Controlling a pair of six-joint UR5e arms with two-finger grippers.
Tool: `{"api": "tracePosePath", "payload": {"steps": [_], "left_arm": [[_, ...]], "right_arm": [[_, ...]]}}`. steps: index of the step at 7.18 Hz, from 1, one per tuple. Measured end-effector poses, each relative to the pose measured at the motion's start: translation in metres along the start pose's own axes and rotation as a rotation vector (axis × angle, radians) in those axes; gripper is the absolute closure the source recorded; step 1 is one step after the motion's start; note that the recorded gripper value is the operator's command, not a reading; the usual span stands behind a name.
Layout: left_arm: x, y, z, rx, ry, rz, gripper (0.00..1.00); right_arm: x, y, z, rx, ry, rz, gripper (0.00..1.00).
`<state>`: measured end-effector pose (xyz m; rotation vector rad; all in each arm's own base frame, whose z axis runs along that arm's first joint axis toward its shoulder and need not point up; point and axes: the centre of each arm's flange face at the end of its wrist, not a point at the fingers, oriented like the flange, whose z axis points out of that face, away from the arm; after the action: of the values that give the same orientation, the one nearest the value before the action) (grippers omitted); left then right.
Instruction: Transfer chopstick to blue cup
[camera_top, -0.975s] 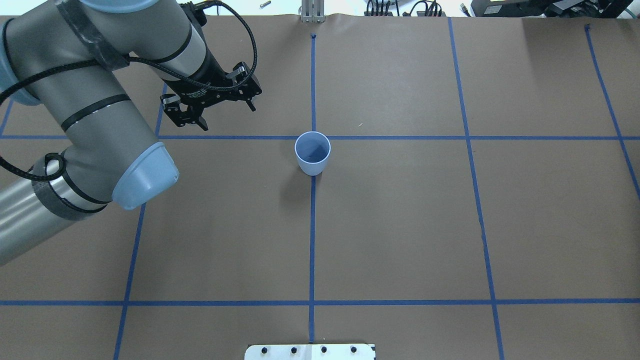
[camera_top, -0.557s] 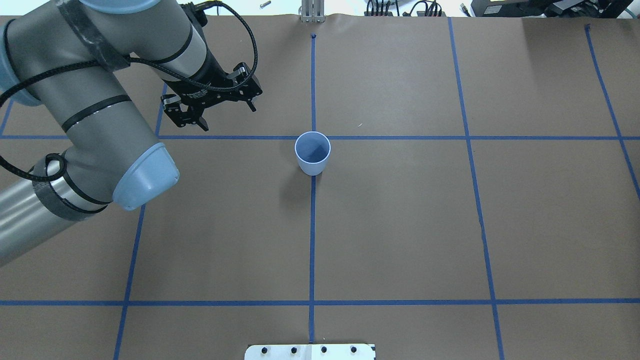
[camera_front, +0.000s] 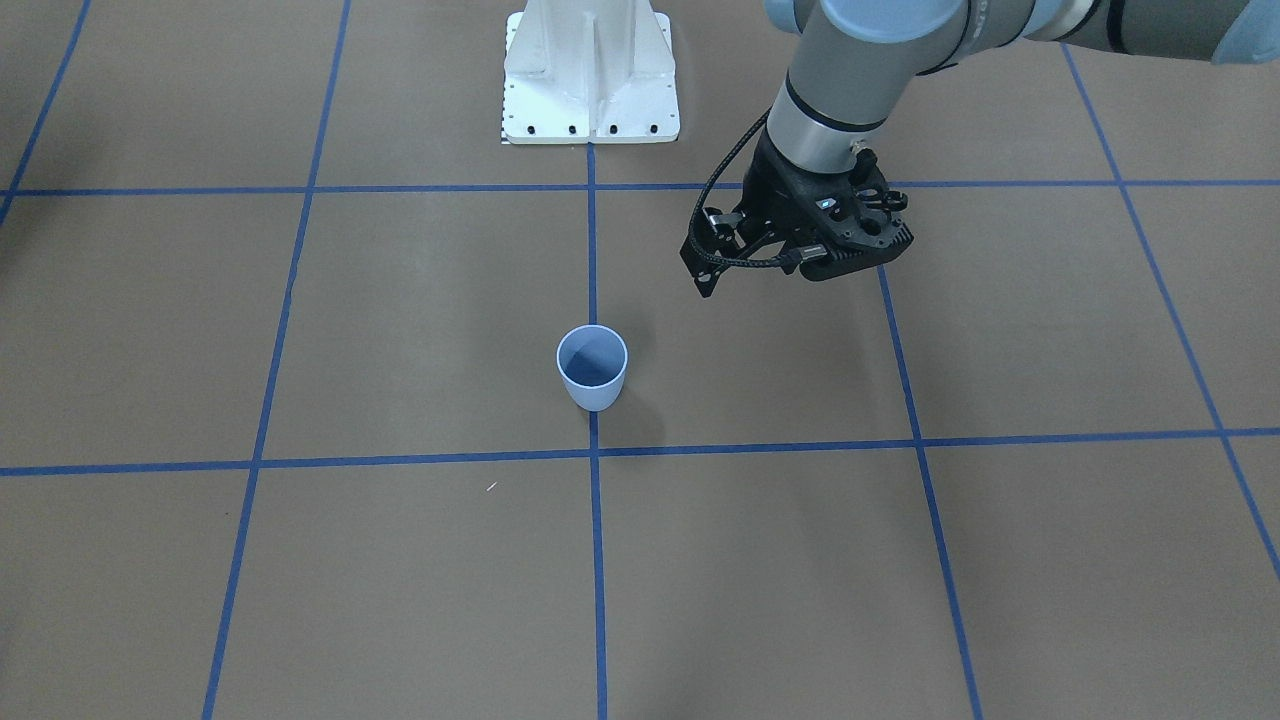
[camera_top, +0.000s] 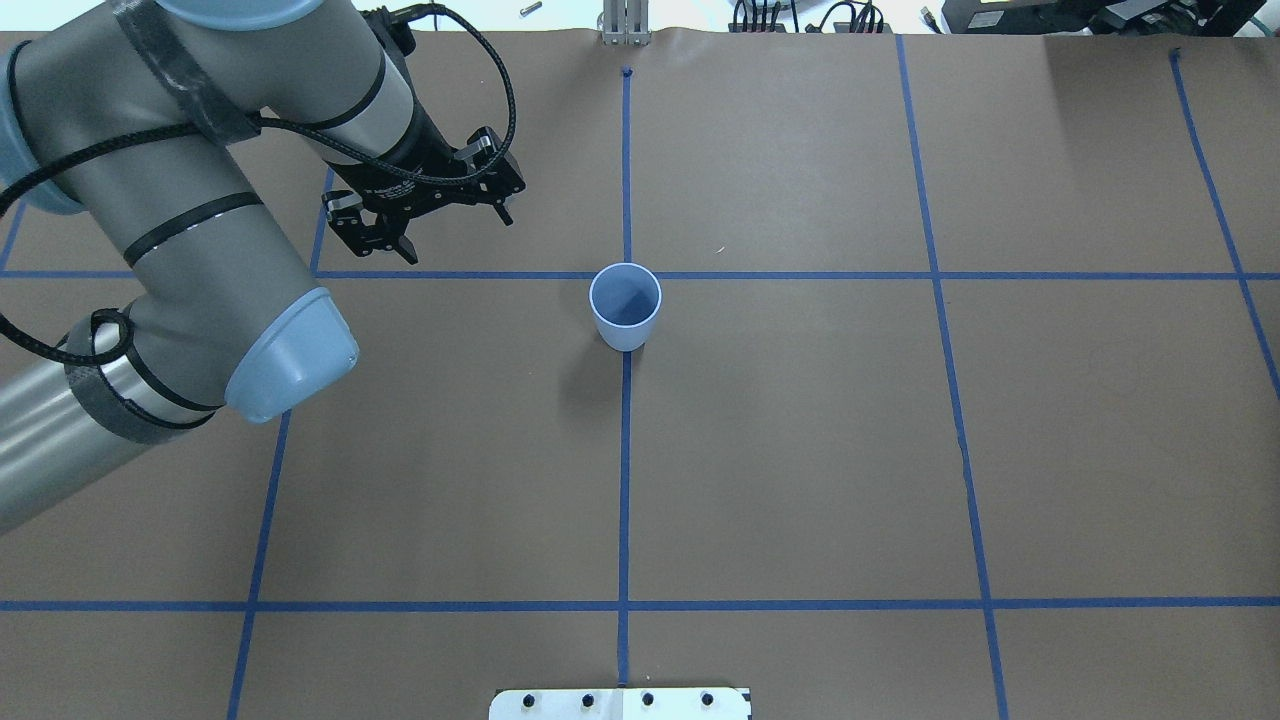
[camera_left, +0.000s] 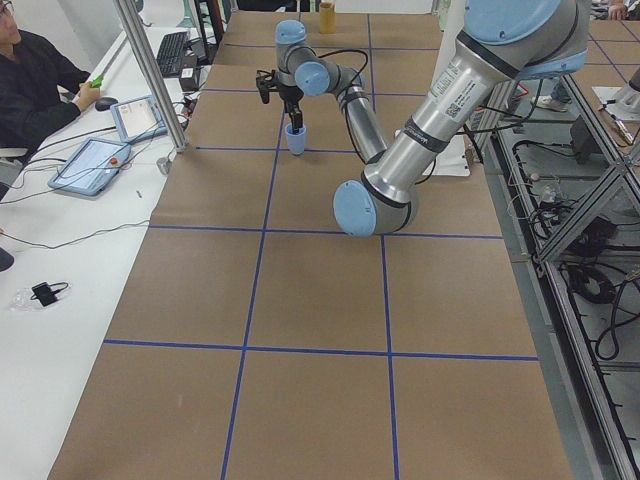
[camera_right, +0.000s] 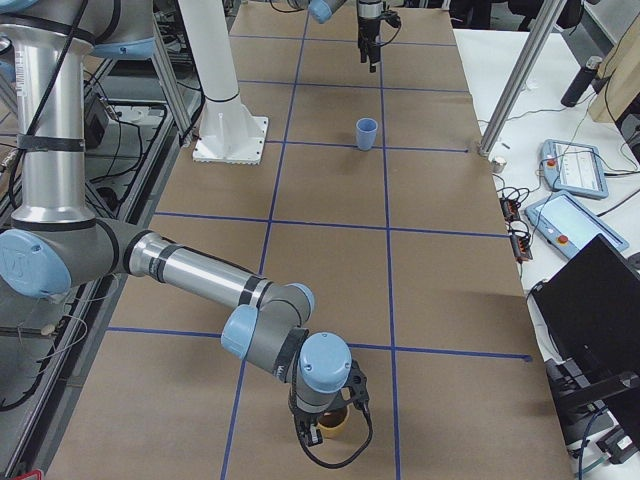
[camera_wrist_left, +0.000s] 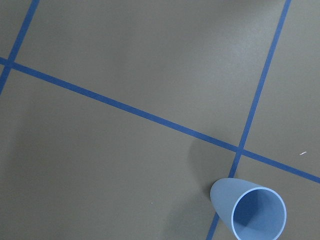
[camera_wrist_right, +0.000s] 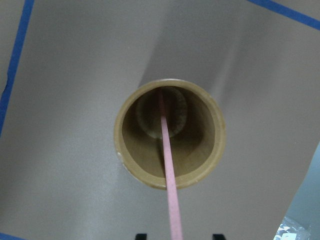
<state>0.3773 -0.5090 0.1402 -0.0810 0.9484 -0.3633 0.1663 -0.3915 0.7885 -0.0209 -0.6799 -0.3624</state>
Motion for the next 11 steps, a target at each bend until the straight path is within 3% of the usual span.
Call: {"api": "tracePosePath", "payload": {"steps": [2,7,11], "left_arm": [[-0.002,0.000,0.001,-0.002,-0.002,-0.001,0.02],[-0.007,0.000,0.003,-0.008,-0.004,-0.008,0.02],[-0.010,-0.001,0.005,-0.008,-0.010,-0.012,0.02]], "right_arm": [[0.001,0.000,0.001,-0.001,0.000,-0.001,1.00],[-0.001,-0.015,-0.018,0.047,0.033,-0.030,1.00],[-0.008,0.013,-0.031,0.069,0.020,0.012,1.00]]}}
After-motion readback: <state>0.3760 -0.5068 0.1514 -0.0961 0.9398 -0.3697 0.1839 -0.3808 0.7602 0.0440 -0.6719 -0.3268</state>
